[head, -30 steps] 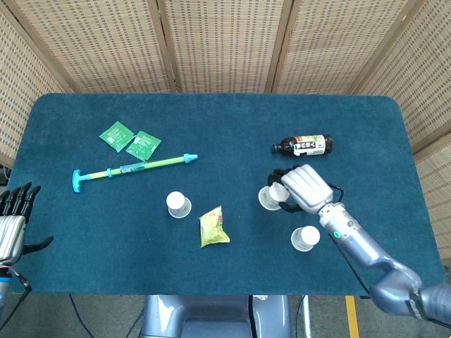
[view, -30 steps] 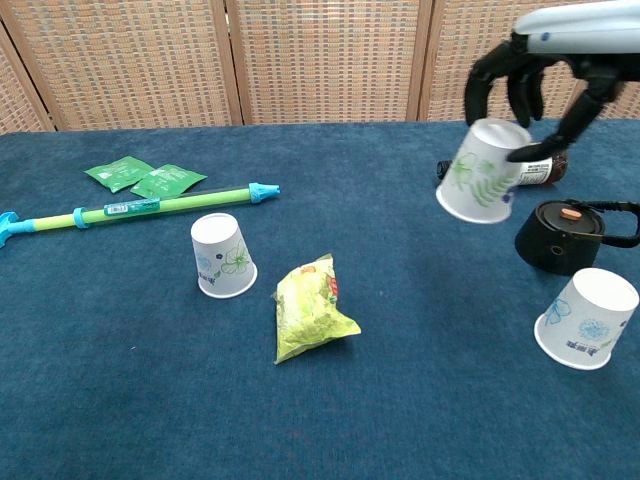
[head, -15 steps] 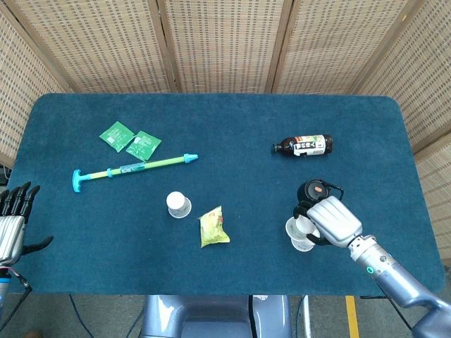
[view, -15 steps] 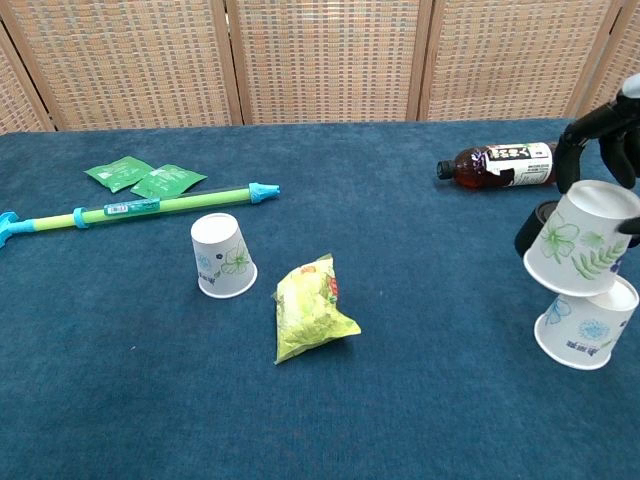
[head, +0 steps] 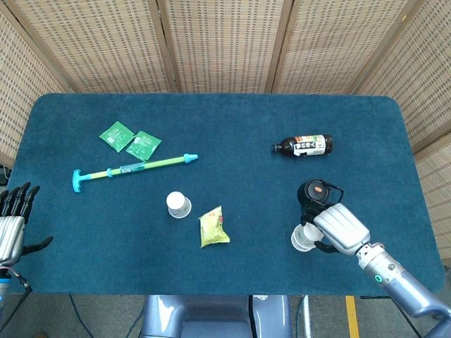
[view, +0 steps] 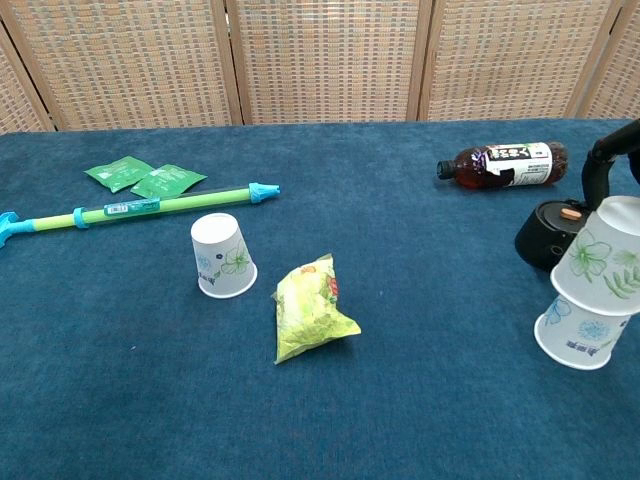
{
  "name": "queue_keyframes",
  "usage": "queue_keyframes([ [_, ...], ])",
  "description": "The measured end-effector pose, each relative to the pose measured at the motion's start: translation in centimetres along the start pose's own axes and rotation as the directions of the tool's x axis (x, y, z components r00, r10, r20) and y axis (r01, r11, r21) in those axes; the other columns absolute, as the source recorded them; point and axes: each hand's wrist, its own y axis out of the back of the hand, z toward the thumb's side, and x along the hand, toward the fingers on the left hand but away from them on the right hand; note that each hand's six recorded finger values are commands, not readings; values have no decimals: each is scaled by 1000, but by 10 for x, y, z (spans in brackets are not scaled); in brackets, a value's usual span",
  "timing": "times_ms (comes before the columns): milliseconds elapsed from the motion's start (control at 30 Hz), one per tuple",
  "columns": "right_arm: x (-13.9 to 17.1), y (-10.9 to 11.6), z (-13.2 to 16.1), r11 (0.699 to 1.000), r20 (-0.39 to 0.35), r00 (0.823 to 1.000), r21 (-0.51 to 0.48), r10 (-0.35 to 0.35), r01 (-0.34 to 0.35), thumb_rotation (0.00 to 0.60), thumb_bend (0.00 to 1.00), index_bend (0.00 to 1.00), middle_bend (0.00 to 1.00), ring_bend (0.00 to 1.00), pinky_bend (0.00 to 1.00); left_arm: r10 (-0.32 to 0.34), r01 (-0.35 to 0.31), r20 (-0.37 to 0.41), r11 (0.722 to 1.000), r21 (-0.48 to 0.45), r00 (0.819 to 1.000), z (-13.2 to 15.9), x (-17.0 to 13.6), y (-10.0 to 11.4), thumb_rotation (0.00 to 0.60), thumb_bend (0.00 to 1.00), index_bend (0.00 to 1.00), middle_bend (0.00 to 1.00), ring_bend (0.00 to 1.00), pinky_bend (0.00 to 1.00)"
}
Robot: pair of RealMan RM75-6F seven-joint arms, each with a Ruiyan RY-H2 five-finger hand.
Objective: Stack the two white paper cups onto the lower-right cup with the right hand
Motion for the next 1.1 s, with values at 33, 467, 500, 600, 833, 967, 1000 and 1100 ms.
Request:
queue_keyframes([
  [33, 0, -1, -1, 1000, 0, 1000, 0, 0, 0, 600, 529, 466, 539, 553, 533, 0, 0, 0, 1000, 0, 1000, 0, 0, 0, 600, 0, 0, 0, 0, 0],
  [467, 9, -16, -6, 993, 20, 993, -17, 120, -120, 600, 0, 11, 13, 45, 124, -3, 3, 1, 1000, 2, 1000, 0, 0, -1, 600, 0, 0, 0, 0, 0],
  [500, 9, -14, -5, 993, 19, 993, -16, 117, -116, 600, 0, 14, 13, 42, 118, -3, 3, 1, 1000, 1, 1000, 0, 0, -1, 600, 0, 0, 0, 0, 0],
  [600, 5, -6, -4, 996, 15, 996, -3, 86, -86, 600, 0, 48, 36, 42, 116, -3, 3, 0, 1000, 1, 1000, 0, 0, -1, 600, 0, 0, 0, 0, 0],
  [833, -31, 21, -2, 1000, 5, 1000, 4, 12, -12, 600, 0, 139, 130, 105, 142, -13, 13, 8, 1000, 6, 1000, 2, 0, -3, 600, 0, 0, 0, 0, 0],
  [967, -63, 32, 4, 1000, -17, 1000, 0, -9, 9, 600, 0, 173, 187, 158, 164, -19, 19, 11, 1000, 4, 1000, 3, 0, -4, 600, 0, 0, 0, 0, 0],
  [1000, -73, 33, 7, 1000, -26, 1000, -4, -9, 9, 600, 0, 180, 196, 164, 169, -18, 18, 11, 1000, 3, 1000, 3, 1, -3, 600, 0, 0, 0, 0, 0],
  [1100, -98, 35, 21, 1000, -59, 998, -19, -1, -1, 600, 0, 201, 215, 176, 179, -18, 18, 7, 1000, -1, 1000, 2, 1, -3, 600, 0, 0, 0, 0, 0],
])
